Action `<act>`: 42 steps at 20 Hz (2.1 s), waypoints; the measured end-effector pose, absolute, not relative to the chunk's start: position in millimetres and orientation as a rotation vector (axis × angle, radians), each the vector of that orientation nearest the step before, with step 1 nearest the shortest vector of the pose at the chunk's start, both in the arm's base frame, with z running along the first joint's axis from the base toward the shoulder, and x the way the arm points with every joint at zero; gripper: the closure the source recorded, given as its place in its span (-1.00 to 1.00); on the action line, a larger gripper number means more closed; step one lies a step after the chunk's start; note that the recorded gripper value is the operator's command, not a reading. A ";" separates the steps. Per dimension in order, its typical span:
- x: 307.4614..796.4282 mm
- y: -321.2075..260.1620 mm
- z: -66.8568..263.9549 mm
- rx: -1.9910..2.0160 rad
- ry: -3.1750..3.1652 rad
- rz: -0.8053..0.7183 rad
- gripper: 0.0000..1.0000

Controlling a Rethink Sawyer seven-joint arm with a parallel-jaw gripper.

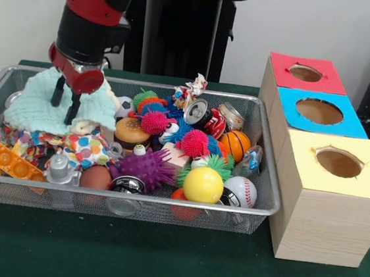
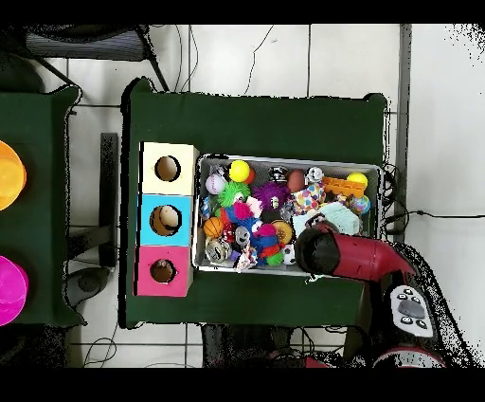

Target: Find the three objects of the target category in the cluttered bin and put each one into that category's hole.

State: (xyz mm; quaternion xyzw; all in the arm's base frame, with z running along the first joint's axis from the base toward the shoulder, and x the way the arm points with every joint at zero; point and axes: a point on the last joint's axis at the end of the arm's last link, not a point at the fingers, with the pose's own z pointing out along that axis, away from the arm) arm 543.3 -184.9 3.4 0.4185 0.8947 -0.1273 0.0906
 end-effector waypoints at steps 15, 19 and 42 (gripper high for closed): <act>545.4 -187.1 -40.5 1.223 2.671 -0.346 -1.00; 550.3 -186.4 -39.9 1.218 2.666 -0.338 1.00; 554.5 -142.9 30.4 1.226 2.647 -0.226 1.00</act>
